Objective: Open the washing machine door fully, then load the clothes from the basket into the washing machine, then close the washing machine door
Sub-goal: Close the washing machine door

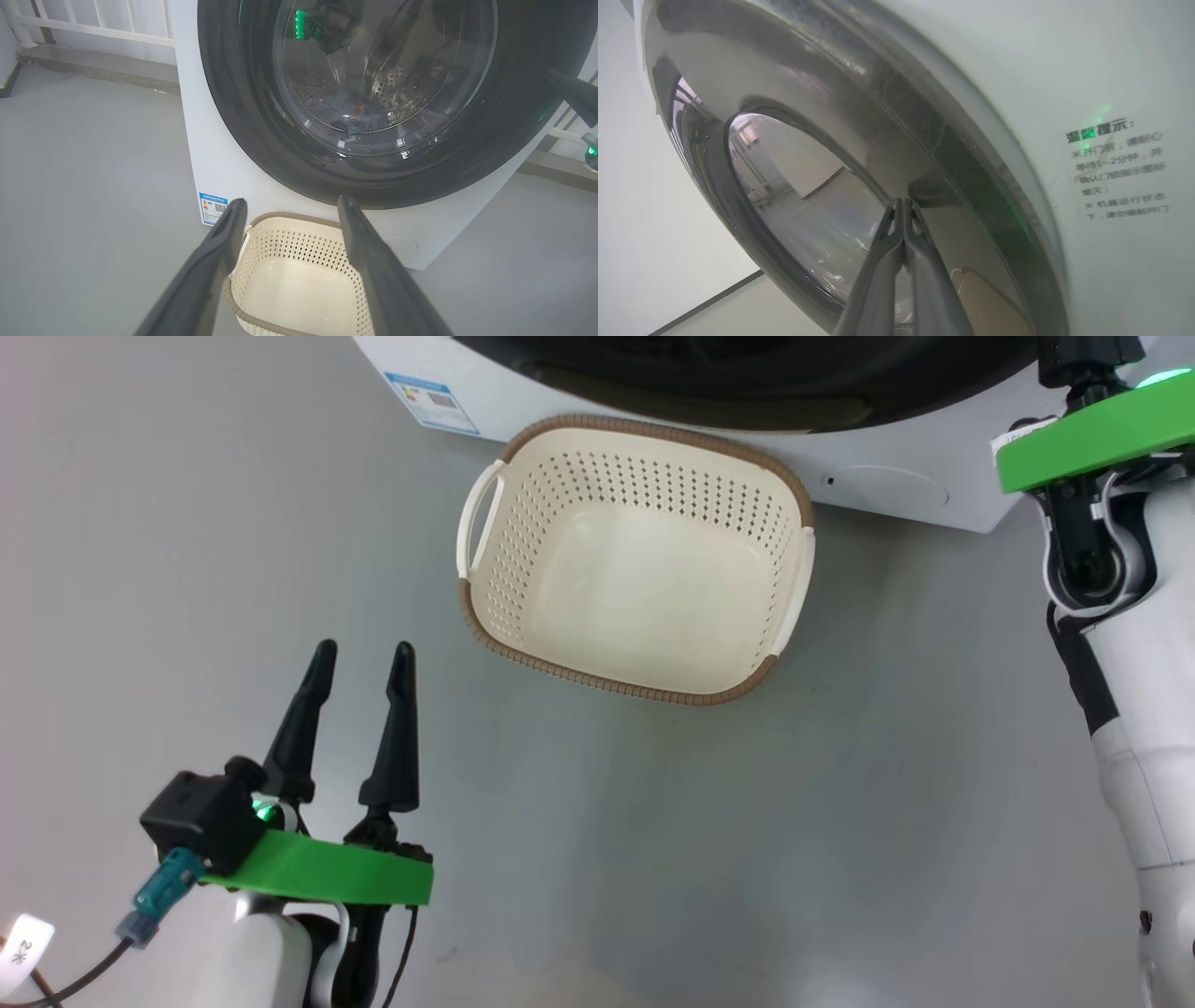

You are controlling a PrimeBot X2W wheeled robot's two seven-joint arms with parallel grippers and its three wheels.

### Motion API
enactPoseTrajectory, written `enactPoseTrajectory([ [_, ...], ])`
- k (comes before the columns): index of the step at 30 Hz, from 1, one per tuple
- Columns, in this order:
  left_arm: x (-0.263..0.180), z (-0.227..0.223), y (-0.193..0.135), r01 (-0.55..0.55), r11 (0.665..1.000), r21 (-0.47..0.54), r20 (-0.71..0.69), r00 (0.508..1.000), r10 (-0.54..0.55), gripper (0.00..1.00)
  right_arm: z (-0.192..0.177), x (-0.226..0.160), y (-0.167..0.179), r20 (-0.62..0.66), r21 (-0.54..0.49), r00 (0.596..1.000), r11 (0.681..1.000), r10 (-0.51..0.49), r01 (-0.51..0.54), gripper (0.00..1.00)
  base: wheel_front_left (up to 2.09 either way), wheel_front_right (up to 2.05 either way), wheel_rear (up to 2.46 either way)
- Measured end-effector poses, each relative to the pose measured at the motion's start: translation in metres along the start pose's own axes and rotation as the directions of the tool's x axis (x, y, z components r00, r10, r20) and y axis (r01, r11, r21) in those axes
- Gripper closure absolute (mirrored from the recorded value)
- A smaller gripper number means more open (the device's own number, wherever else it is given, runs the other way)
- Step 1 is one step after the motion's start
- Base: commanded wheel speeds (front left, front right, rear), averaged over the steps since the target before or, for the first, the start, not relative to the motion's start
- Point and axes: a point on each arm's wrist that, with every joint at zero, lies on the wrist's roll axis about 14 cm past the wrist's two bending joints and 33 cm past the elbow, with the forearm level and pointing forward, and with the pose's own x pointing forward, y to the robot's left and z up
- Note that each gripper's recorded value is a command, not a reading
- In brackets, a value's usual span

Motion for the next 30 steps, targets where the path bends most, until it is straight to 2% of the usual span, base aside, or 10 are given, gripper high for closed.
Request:
enactPoseTrajectory([
  [10, -0.005, 0.005, 0.005, -0.016, 1.000, 0.008, 0.007, 1.000, 0.016, 0.00, -0.024, -0.041, 0.014, -0.140, -0.087, 0.989, 0.994, 0.051, -0.064, 1.00, 0.00, 0.00, 0.00],
  [11, -0.006, 0.005, 0.005, -0.015, 1.000, 0.011, 0.009, 1.000, 0.015, 0.00, -0.025, -0.045, 0.015, -0.151, -0.095, 0.987, 0.993, 0.054, -0.068, 0.83, 0.00, 0.00, 0.00],
  [13, -0.006, 0.006, 0.004, -0.010, 1.000, 0.015, 0.009, 1.000, 0.010, 0.00, -0.022, -0.052, 0.015, -0.155, -0.101, 0.987, 0.993, 0.049, -0.066, 0.38, 0.00, 0.00, 0.00],
  [14, -0.006, 0.005, 0.003, -0.010, 1.000, 0.015, 0.008, 1.000, 0.009, 0.00, -0.020, -0.056, 0.014, -0.155, -0.106, 0.987, 0.993, 0.044, -0.061, 0.00, 0.00, 0.00, 0.00],
  [30, -0.011, -0.004, -0.002, 0.037, 0.999, 0.030, -0.032, 0.999, -0.036, 0.00, 0.005, -0.145, -0.024, -0.163, -0.148, 0.977, 0.983, -0.135, 0.111, 0.00, 0.00, 0.00, 0.00],
])
